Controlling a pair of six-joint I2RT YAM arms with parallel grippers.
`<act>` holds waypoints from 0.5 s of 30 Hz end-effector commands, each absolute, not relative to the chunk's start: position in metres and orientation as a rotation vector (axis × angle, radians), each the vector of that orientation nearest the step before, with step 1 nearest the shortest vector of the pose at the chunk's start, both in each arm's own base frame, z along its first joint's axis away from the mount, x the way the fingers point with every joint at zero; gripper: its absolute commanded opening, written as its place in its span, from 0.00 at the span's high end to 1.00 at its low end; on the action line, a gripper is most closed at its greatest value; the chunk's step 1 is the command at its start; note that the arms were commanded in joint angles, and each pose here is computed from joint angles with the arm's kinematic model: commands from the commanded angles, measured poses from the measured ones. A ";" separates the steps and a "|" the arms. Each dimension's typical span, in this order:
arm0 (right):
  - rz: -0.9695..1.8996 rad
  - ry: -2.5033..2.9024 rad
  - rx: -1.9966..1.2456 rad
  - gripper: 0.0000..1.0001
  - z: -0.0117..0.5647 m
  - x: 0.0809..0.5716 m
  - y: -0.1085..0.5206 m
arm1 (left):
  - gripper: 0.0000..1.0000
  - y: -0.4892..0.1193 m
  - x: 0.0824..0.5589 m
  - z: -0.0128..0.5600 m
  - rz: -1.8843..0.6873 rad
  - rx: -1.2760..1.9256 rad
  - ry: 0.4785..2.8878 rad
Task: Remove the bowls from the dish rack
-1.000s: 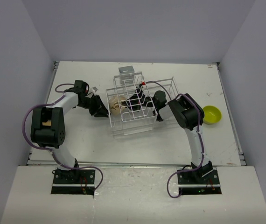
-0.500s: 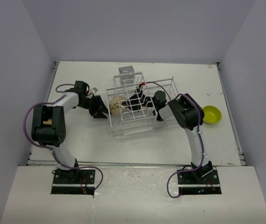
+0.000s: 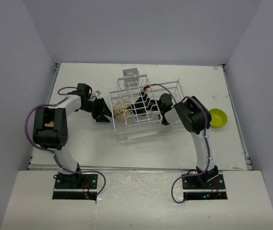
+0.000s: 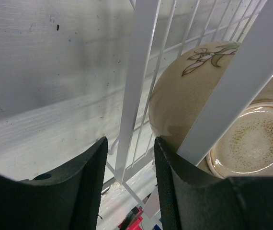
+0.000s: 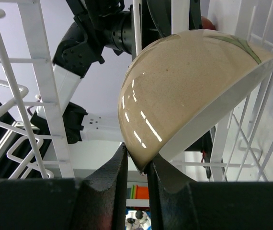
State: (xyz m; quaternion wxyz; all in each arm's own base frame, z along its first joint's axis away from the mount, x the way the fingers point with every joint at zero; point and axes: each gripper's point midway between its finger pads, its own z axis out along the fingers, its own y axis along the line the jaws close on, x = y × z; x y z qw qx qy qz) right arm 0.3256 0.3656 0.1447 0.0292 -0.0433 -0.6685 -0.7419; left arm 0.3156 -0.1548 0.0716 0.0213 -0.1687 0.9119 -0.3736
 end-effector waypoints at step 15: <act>-2.306 -2.110 0.200 1.00 0.159 0.293 0.355 | 0.53 -0.172 0.330 0.098 -1.320 -0.409 2.729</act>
